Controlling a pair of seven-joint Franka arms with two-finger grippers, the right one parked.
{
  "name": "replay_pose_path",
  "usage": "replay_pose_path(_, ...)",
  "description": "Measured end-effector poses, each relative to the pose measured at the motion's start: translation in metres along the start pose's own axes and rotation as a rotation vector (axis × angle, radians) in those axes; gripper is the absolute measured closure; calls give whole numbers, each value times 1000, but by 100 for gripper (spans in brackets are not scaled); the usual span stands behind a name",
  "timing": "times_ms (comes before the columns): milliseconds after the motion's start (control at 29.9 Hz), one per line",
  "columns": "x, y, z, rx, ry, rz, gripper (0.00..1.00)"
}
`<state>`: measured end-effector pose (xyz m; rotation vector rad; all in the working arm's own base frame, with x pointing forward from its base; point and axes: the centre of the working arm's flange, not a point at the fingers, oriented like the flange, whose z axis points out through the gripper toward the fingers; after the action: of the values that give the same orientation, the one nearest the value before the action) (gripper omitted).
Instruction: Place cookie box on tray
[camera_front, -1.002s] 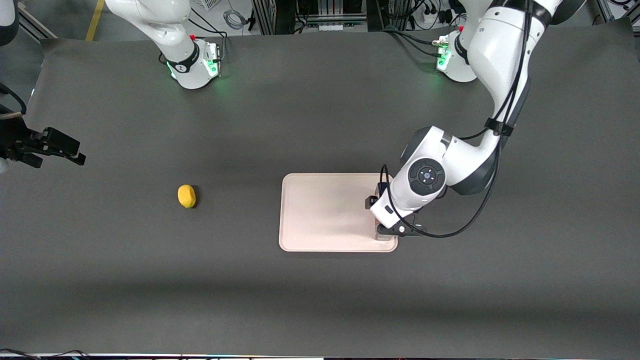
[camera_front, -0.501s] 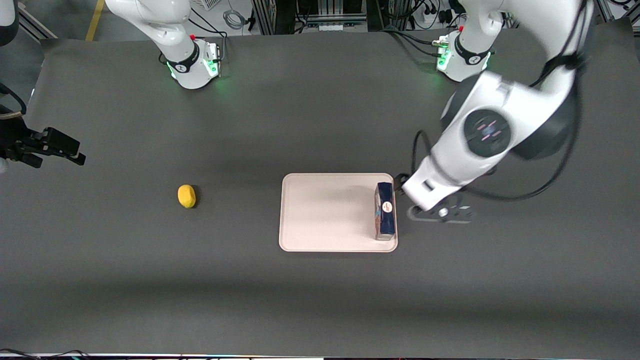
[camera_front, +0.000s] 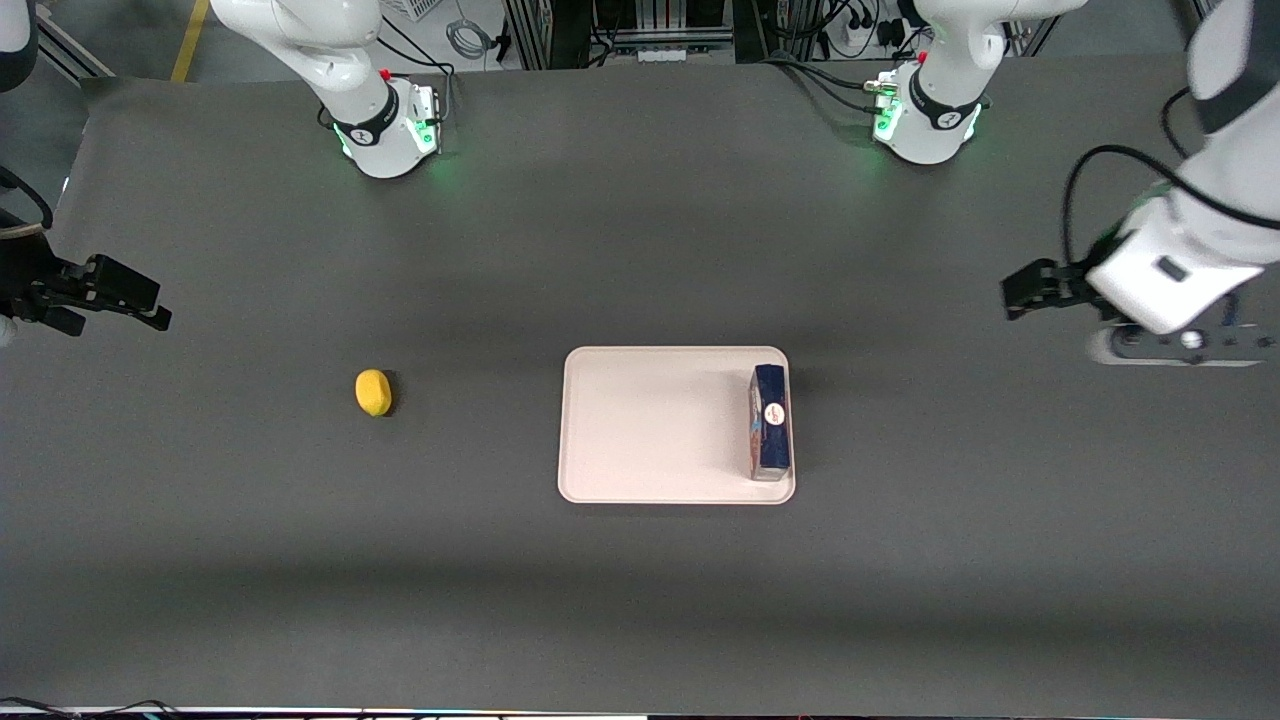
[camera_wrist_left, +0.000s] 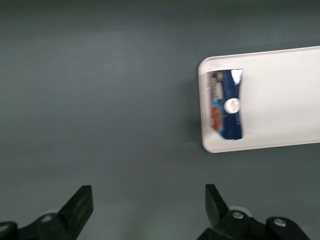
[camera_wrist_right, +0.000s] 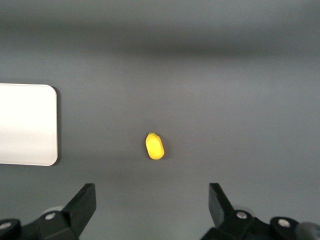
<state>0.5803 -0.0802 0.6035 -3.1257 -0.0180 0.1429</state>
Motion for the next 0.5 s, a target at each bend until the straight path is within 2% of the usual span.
replay_pose_path(267, -15, -43, 4, 12, -24, -79, 0)
replay_pose_path(501, -45, -47, 8, 38, 14, -94, 0)
